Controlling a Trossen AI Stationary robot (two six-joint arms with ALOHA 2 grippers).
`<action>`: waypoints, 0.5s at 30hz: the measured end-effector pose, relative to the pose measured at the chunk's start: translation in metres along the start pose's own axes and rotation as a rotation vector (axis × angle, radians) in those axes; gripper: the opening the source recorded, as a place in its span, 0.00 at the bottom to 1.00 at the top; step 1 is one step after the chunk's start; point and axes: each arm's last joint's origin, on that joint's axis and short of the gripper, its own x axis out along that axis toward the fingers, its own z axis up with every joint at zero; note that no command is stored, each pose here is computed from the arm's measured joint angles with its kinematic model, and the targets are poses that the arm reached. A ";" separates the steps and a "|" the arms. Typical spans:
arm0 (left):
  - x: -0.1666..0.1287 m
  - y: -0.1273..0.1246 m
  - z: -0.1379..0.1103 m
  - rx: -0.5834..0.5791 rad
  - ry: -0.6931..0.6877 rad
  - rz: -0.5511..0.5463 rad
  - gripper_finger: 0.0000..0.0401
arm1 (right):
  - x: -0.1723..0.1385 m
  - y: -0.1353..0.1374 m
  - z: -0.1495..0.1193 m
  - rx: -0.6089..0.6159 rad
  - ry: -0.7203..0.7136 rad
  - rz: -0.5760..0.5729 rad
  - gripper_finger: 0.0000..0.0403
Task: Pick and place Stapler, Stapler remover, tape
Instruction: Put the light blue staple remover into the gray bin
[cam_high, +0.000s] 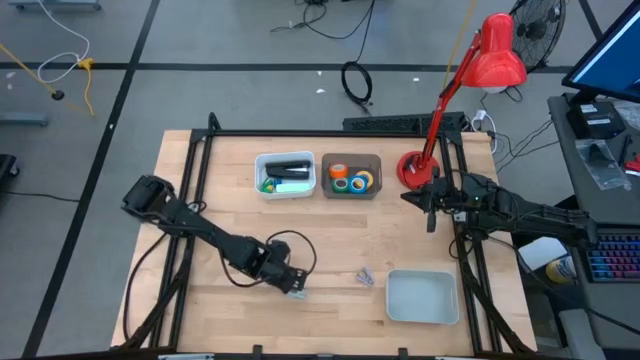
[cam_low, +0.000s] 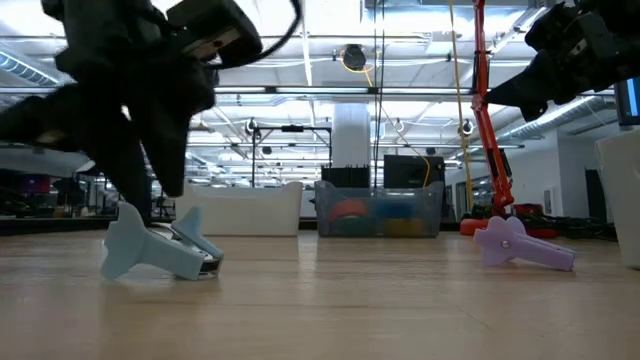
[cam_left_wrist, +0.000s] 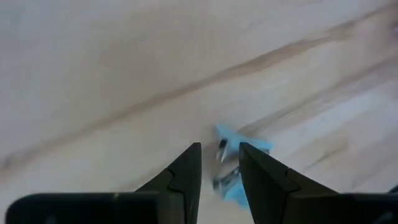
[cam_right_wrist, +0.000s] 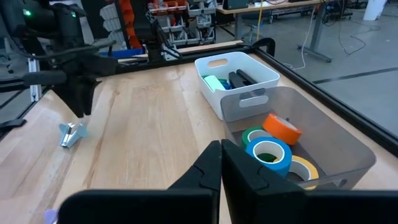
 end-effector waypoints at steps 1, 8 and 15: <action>-0.004 0.001 -0.002 -0.036 0.006 0.002 0.27 | 0.000 0.000 0.000 0.006 0.000 0.000 0.01; -0.029 0.000 -0.018 -0.263 0.035 -0.071 0.27 | 0.000 0.000 -0.001 0.010 0.008 0.000 0.01; -0.024 -0.015 -0.048 -0.524 0.135 -0.243 0.27 | 0.000 0.000 -0.001 0.005 0.008 0.001 0.01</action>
